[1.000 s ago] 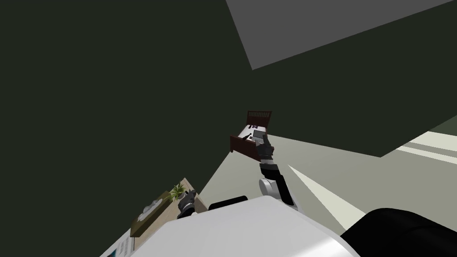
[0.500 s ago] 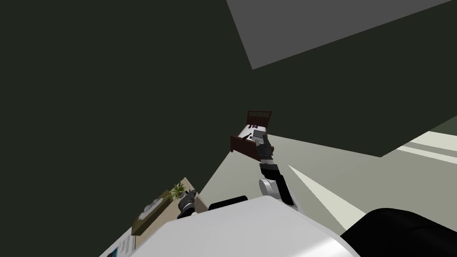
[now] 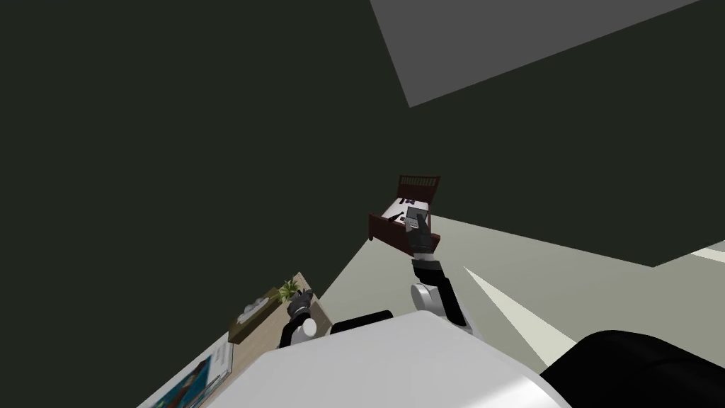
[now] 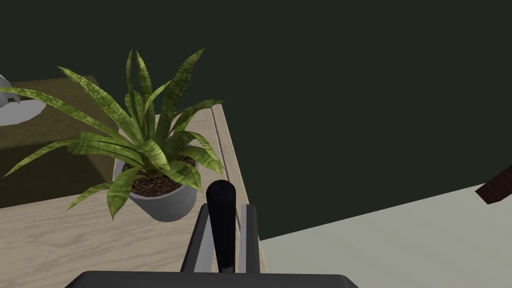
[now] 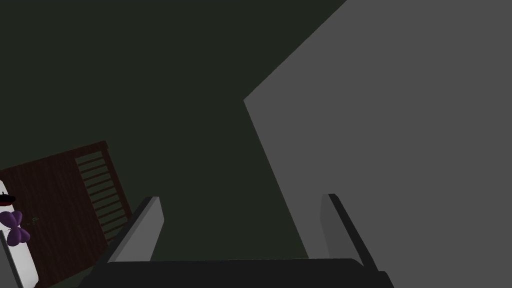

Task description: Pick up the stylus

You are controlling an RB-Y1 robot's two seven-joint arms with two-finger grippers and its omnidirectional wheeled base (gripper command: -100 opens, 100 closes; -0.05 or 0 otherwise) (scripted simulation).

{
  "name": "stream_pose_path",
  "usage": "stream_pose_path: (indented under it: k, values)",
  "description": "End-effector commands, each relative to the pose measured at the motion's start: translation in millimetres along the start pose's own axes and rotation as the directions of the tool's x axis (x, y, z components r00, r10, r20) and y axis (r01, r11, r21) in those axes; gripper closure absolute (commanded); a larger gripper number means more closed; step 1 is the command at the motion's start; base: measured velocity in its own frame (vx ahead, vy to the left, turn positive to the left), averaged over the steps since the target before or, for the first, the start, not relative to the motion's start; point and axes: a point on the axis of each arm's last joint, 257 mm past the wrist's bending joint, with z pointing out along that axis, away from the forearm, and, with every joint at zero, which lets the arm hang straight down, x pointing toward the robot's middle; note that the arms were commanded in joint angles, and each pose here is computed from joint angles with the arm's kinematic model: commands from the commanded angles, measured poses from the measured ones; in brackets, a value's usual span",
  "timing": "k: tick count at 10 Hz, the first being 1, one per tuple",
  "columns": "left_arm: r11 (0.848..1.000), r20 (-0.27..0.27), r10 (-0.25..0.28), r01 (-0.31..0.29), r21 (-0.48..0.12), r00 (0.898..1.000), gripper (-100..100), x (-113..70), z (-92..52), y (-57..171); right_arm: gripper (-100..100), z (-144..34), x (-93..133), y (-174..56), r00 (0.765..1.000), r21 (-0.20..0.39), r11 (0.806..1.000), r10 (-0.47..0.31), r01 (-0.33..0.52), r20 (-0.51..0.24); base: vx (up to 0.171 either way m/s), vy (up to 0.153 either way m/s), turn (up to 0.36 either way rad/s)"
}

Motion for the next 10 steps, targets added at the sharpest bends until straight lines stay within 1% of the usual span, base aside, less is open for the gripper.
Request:
stream_pose_path:
  k: [1, 4, 5, 8, 9, 10]
  values:
    - [1.0, 0.005, 0.005, -0.005, -0.011, 1.0, 100, 3.7, 1.8, 4, 0, 0.0, 0, 0, 1.0, 0.0, 1.0, 0.0, 0.0, 0.0, -0.058, -0.029, 0.029]
    - [0.998, -0.003, 0.024, -0.024, -0.053, 1.0, 100, 35.7, 26.2, 25, 0, 0.0, 0, 0, 1.0, 0.0, 1.0, 0.0, 0.0, 0.0, -0.057, -0.04, 0.136]
    - [0.998, 0.001, 0.024, -0.024, -0.056, 1.0, 100, 34.4, 26.2, 26, 0, 0.0, 0, 0, 1.0, 0.0, 1.0, 0.0, 0.0, 0.0, -0.056, -0.033, 0.053]
    - [0.994, -0.013, 0.044, -0.045, -0.103, 0.999, 100, 69.2, 47.3, 48, 0, 0.0, 0, 0, 1.0, 0.0, 1.0, 0.0, 0.0, 0.0, -0.065, -0.046, 0.146]
    - [0.995, -0.014, 0.039, -0.04, -0.09, 0.999, 100, 62.8, 42.4, 41, 0, 0.0, 0, 0, 1.0, 0.0, 1.0, 0.0, 0.0, 0.0, -0.035, -0.024, 0.034]
    - [0.995, -0.013, 0.042, -0.043, -0.093, 0.999, 0, 63.4, 43.1, 42, 0, 0.0, 0, 0, 1.0, 0.0, 1.0, 0.0, 0.0, 0.0, -0.007, -0.004, -0.005]
